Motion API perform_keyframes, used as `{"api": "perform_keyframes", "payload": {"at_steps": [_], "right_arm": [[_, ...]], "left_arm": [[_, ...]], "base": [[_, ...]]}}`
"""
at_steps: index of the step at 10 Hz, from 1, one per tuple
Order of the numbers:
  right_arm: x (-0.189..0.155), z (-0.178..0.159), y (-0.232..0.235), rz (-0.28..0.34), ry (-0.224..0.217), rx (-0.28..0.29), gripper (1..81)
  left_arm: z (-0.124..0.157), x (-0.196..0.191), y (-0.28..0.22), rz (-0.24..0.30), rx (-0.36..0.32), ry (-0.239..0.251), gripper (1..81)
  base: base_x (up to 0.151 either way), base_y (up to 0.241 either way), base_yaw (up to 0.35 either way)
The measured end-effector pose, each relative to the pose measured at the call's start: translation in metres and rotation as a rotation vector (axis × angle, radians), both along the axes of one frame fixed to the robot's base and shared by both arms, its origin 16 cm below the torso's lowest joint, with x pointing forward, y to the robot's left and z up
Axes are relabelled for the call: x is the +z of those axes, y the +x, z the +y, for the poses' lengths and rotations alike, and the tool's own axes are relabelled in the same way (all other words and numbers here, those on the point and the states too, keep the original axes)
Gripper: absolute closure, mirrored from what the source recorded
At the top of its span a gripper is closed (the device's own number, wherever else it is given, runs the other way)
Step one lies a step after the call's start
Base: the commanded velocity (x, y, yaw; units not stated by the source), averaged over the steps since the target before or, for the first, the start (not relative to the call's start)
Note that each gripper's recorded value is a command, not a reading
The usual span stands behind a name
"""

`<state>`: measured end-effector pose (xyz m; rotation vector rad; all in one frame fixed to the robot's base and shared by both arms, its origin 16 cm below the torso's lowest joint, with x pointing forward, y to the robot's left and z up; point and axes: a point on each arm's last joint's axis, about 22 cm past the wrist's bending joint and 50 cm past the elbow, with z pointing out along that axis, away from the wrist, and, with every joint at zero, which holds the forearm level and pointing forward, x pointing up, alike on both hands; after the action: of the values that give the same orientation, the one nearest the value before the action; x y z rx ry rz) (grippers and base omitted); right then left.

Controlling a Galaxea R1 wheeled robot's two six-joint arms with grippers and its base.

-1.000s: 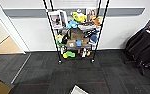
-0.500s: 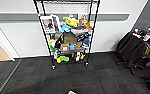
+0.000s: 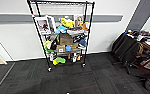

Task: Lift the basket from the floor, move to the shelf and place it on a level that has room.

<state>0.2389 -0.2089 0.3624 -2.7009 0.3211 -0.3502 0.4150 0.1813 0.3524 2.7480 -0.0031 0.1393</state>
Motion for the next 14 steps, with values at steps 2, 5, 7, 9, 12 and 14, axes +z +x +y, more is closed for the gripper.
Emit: {"api": "perform_keyframes", "payload": {"at_steps": [2,5,7,9,12,14], "right_arm": [[-0.017,-0.001,0.007,0.019,-0.001,0.002,1.0],[-0.044,-0.002,0.016,0.055,0.001,0.007,1.0],[-0.064,-0.001,0.010,0.094,0.007,0.009,1.0],[-0.076,0.000,0.017,0.107,0.013,0.016,1.0],[-0.094,0.002,0.045,0.102,0.025,0.035,1.0],[-0.106,0.003,0.057,0.088,0.027,0.039,1.0]], "left_arm": [[-0.002,-0.019,0.011,0.015,-0.001,-0.002,1.0],[-0.003,-0.051,0.033,0.039,-0.003,0.000,1.0],[-0.005,-0.077,0.036,0.073,-0.008,0.001,1.0],[-0.003,-0.092,0.037,0.085,-0.008,0.009,1.0],[0.005,-0.103,0.081,0.035,-0.006,0.037,1.0],[0.010,-0.108,0.105,0.004,-0.068,0.067,1.0]], "base": [[0.000,0.000,0.000],[0.000,0.000,0.000],[0.000,0.000,0.000],[0.000,0.000,0.000],[0.000,0.000,0.000],[0.000,0.000,0.000]]}}
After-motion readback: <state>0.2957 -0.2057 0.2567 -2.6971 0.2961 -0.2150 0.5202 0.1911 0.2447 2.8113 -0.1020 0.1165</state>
